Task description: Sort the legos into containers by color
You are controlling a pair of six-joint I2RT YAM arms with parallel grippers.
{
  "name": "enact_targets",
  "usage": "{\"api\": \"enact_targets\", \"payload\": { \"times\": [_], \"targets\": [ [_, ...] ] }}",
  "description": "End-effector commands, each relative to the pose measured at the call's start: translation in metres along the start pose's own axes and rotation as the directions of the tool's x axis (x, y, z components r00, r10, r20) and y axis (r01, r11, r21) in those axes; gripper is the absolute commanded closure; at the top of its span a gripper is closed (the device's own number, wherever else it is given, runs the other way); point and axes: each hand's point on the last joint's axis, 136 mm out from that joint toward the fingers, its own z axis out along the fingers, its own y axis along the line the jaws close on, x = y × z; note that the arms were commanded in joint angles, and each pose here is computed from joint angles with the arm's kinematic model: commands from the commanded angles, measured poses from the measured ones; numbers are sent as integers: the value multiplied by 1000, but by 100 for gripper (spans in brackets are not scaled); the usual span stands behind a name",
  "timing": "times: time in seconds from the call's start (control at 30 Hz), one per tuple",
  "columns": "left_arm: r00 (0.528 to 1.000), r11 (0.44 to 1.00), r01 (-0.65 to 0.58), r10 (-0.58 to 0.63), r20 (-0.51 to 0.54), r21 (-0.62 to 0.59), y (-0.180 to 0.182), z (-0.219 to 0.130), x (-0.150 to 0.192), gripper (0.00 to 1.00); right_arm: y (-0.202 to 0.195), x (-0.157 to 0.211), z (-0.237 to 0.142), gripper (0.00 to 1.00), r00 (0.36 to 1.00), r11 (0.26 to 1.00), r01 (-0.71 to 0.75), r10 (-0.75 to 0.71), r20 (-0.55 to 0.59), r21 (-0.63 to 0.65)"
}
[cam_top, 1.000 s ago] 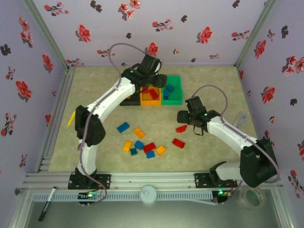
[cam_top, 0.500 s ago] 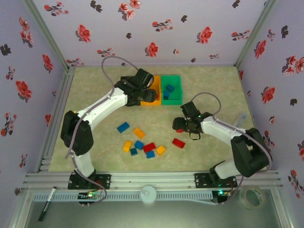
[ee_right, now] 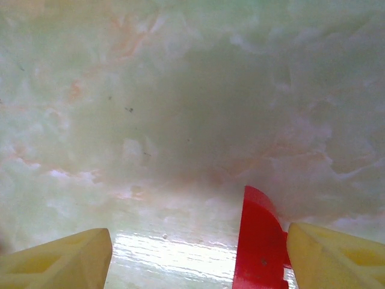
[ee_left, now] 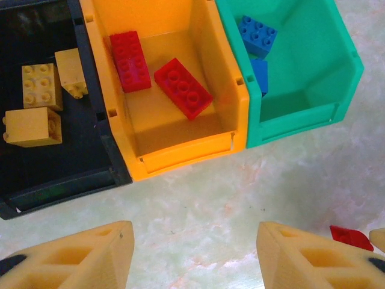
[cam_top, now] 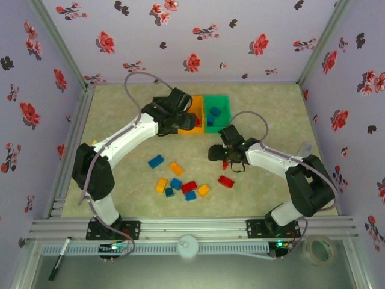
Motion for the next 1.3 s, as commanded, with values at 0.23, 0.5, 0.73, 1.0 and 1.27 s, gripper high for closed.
{"api": "enact_targets", "payload": {
  "times": [0.23, 0.5, 0.73, 1.0, 1.27],
  "targets": [
    [998, 1000, 21, -20, 51, -10, 8, -19, -9, 44, -34, 13, 4, 37, 998, 970, 60, -54, -30, 238],
    [998, 999, 22, -20, 60, -24, 14, -26, -6, 45, -33, 15, 9, 53, 997, 970, 67, -59, -42, 235],
    [998, 999, 25, -23, 61, -32, 18, -31, -1, 45, -26, 11, 10, 75, 997, 975, 81, -75, -36, 209],
    [997, 998, 53, -51, 50, -34, 27, -38, 19, 46, 11, -64, -17, 84, 980, 975, 154, -171, 102, 162],
    [994, 994, 93, -90, 57, -49, 40, -52, 39, 46, 65, -149, -16, 85, 945, 974, 208, -223, 237, 87]
  ]
}}
